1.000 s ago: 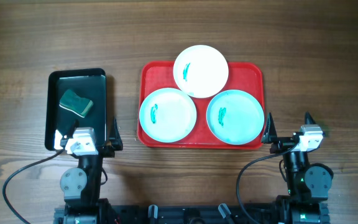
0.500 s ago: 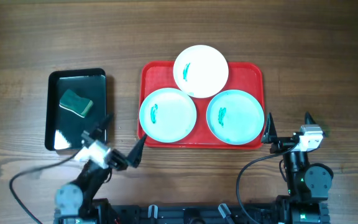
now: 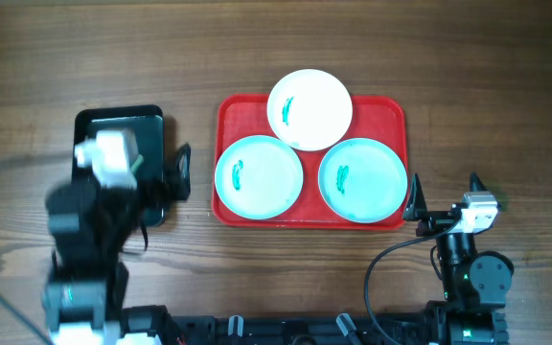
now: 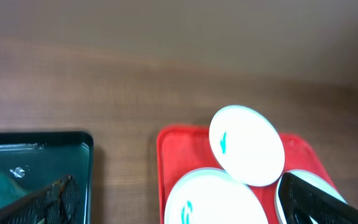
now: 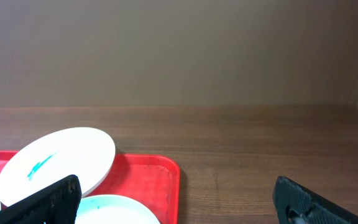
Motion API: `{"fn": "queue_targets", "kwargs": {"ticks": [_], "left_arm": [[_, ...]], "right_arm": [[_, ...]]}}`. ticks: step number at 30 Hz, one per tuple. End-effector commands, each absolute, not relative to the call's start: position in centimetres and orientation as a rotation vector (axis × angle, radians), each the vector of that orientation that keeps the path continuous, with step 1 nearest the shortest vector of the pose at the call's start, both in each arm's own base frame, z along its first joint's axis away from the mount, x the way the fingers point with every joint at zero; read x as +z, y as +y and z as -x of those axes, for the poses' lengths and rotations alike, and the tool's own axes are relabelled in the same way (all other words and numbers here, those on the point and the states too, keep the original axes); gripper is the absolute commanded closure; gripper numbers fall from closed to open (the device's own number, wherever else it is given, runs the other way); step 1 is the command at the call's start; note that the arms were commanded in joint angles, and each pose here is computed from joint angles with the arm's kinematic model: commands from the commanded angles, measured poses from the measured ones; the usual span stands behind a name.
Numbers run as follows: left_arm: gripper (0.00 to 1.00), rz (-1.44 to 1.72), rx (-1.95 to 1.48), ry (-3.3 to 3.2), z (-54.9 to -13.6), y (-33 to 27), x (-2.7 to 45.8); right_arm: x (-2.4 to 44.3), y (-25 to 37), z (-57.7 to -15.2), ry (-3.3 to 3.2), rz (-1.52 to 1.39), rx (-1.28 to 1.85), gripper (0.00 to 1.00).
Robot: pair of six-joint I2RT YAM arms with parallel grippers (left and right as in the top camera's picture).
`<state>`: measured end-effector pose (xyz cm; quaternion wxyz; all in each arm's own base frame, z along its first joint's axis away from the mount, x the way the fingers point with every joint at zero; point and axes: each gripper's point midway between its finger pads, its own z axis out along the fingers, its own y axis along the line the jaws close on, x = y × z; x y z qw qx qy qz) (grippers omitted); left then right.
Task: Clean dirty plates on tray and stack at the side
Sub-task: 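Move the left gripper to the green sponge in the black tray, then grasp the green sponge with the left gripper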
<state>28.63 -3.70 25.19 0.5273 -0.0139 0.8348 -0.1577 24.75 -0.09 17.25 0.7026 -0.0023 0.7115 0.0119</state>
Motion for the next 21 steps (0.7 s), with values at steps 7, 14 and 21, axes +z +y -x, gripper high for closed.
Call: {"fn": "queue_targets", "kwargs": {"ticks": [7,14,21], "left_arm": [[0.0,0.889,-0.062,2.282,-32.9,6.8,19.1],[0.0,1.054,-0.224,2.41,-35.1,9.0,16.7],[0.0,1.597,0.081,2.247,-33.9,14.0,11.2]], "right_arm": [[17.3,-0.2,-24.7,1.58,0.01,0.011,0.0],[17.3,-0.2,-24.7,1.58,0.01,0.011,0.0],[17.3,-0.2,-24.7,1.58,0.01,0.011,0.0]]}}
